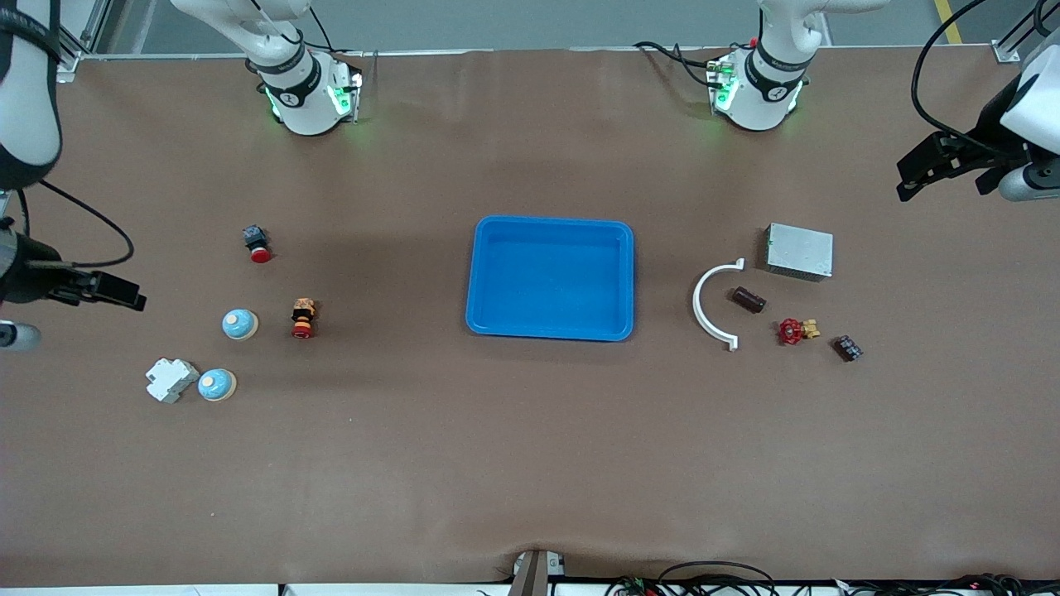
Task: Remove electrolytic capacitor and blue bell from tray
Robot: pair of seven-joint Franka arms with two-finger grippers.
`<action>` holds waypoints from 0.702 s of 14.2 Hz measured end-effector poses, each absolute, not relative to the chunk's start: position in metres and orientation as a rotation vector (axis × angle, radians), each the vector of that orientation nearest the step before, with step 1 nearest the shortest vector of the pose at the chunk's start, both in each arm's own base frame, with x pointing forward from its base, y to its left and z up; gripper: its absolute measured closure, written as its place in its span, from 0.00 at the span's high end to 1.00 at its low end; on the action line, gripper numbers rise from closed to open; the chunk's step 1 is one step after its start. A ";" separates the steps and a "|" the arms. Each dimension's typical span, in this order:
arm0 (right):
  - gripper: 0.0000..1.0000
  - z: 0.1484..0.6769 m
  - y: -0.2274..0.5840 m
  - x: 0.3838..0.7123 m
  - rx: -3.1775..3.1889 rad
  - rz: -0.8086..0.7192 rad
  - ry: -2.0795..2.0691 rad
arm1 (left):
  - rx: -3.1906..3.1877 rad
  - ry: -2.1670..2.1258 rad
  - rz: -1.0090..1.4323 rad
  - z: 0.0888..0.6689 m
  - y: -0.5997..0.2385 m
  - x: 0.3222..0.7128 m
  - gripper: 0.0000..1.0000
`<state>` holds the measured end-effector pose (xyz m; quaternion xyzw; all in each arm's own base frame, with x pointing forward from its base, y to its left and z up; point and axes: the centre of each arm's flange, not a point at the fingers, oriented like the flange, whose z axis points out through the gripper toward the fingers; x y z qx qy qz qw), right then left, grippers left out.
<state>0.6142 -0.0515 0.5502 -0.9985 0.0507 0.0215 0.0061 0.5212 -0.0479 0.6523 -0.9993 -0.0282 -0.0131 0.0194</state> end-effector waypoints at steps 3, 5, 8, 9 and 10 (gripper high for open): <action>1.00 0.574 -0.048 0.600 -3.101 0.071 0.159 | -3.101 -0.087 -0.040 0.652 -0.048 0.521 1.00; 1.00 0.593 -0.044 0.590 -3.078 0.054 0.183 | -3.101 -0.087 -0.040 0.652 -0.048 0.521 1.00; 1.00 0.615 -0.040 0.576 -3.070 0.027 0.216 | -3.101 -0.087 -0.039 0.652 -0.048 0.521 1.00; 1.00 0.620 -0.037 0.574 -3.067 0.024 0.227 | -3.101 -0.087 -0.038 0.652 -0.048 0.521 1.00; 1.00 0.623 -0.033 0.571 -3.064 0.032 0.229 | -3.101 -0.087 -0.038 0.652 -0.048 0.521 1.00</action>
